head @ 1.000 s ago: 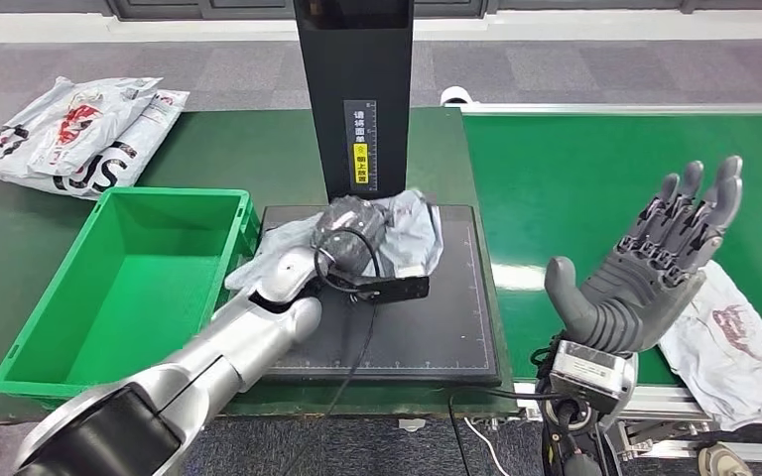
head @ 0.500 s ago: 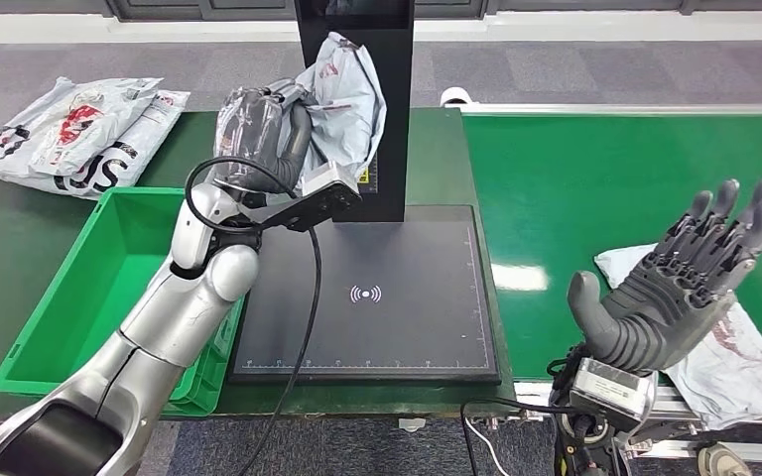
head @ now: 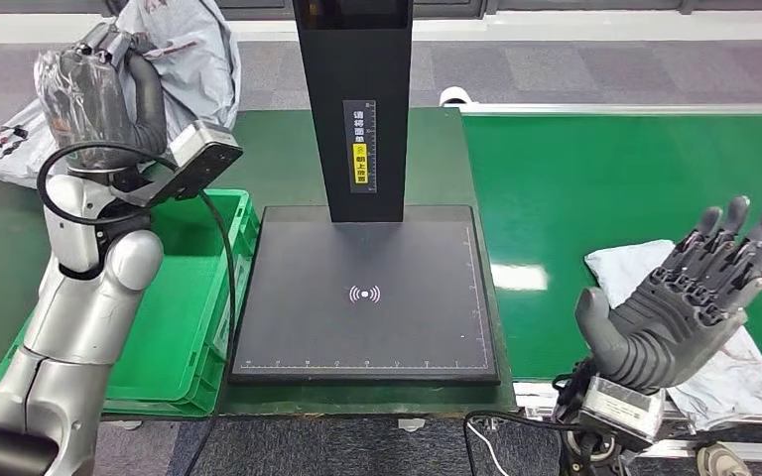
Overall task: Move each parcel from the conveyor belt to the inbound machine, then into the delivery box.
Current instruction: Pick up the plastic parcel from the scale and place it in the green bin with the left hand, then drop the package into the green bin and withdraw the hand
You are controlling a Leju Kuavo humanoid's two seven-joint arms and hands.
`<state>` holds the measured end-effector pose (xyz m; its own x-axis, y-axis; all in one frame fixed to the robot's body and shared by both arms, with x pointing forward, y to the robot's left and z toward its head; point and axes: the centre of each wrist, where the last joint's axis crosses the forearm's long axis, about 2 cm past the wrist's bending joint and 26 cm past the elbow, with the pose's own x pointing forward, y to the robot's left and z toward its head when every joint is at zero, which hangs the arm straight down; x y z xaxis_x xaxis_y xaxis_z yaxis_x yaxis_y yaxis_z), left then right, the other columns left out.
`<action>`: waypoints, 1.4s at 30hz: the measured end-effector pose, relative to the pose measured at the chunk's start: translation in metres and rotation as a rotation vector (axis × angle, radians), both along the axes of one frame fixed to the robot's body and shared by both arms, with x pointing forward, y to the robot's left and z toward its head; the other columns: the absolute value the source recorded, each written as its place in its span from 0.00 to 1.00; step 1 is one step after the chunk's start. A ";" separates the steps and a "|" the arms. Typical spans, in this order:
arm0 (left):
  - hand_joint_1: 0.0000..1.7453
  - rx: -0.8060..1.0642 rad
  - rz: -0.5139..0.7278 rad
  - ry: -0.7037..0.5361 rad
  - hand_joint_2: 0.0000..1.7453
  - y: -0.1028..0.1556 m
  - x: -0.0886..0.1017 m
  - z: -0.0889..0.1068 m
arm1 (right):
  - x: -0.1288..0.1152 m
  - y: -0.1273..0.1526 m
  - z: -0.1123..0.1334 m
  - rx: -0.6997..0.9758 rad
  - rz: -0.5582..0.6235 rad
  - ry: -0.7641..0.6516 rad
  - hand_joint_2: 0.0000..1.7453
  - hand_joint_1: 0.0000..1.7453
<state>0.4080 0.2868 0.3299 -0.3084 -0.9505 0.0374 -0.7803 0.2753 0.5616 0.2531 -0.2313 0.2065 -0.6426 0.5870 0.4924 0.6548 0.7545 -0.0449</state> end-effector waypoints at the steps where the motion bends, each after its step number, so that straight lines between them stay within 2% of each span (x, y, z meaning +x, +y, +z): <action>1: 1.00 0.009 0.026 0.018 1.00 0.007 -0.001 -0.005 | -0.001 -0.001 0.000 0.000 -0.005 0.001 1.00 0.00; 5: 1.00 0.052 0.126 0.099 1.00 0.034 -0.007 -0.030 | -0.004 -0.004 -0.001 0.000 -0.016 0.002 1.00 0.00; 9: 1.00 0.099 0.204 0.222 1.00 0.057 -0.019 -0.069 | -0.007 -0.008 -0.002 -0.003 -0.032 0.011 1.00 0.00; 14: 1.00 0.159 0.230 0.432 1.00 0.063 -0.035 -0.114 | -0.007 -0.010 -0.001 0.001 -0.037 0.017 1.00 0.00; 19: 1.00 0.187 0.240 0.560 1.00 0.066 -0.040 -0.138 | -0.005 -0.011 0.001 0.004 -0.037 0.016 1.00 0.00; 23: 0.01 0.195 0.251 0.645 1.00 0.070 -0.041 -0.154 | -0.002 -0.012 0.005 0.003 -0.038 0.007 1.00 0.00; 34: 0.00 0.204 0.271 0.789 1.00 0.072 -0.042 -0.182 | 0.008 -0.013 0.014 0.001 -0.042 -0.002 1.00 0.00; 42: 0.00 0.149 0.226 0.826 1.00 0.068 -0.040 -0.186 | 0.008 -0.013 0.014 -0.005 -0.050 0.011 1.00 0.00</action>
